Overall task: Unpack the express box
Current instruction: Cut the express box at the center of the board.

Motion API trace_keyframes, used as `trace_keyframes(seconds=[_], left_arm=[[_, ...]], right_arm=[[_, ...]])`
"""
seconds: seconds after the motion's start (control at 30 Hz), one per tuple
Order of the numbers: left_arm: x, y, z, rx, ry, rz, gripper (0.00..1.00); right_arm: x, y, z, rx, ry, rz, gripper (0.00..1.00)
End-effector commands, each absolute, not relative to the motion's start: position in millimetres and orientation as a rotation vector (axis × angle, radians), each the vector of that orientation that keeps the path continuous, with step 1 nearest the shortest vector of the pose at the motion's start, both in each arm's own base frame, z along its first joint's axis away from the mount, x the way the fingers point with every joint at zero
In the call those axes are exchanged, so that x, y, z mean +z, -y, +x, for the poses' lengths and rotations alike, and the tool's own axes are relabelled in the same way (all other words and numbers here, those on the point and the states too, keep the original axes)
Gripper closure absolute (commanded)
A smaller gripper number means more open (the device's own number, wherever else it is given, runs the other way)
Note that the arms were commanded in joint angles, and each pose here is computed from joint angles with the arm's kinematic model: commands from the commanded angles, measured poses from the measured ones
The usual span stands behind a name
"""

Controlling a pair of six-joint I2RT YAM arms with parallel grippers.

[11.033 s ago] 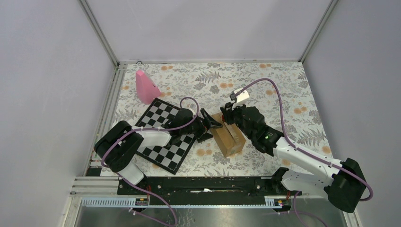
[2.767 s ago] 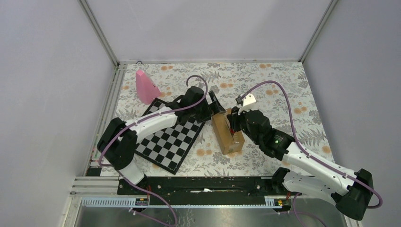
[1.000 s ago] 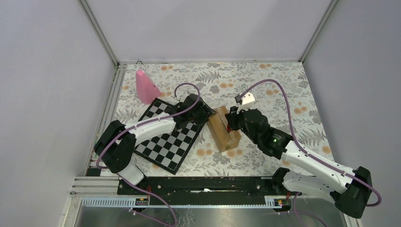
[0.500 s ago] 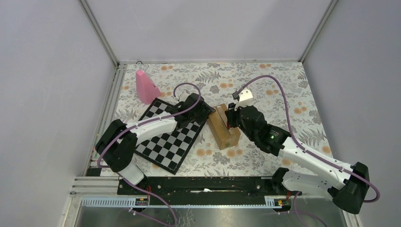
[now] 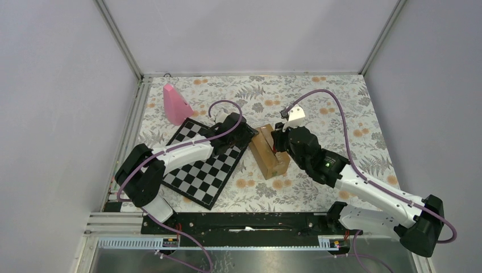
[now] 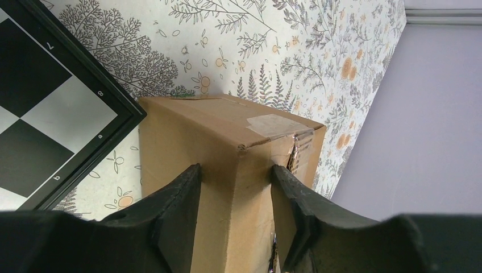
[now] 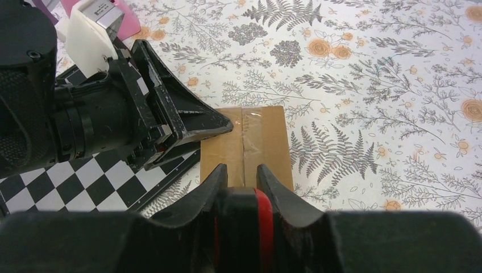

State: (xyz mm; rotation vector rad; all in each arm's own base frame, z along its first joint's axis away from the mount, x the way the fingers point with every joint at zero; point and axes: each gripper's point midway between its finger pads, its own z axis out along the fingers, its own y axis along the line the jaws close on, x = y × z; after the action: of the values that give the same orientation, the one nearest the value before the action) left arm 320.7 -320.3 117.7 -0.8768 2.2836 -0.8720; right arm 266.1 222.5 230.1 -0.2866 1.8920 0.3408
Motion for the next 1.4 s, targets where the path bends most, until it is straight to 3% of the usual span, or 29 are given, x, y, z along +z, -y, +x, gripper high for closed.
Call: trace_keyframes(seconds=[0.0,1.37], left_arm=[[87,304,319,-0.720,-2.324,-0.923,1.00],[82,307,318,-0.710,-2.350,-0.921,1.00]], right_arm=[[255,-215,266,0.350,-1.815,-0.222,1.00],[244,-215,257,0.339,-1.780,-0.295,1.00]])
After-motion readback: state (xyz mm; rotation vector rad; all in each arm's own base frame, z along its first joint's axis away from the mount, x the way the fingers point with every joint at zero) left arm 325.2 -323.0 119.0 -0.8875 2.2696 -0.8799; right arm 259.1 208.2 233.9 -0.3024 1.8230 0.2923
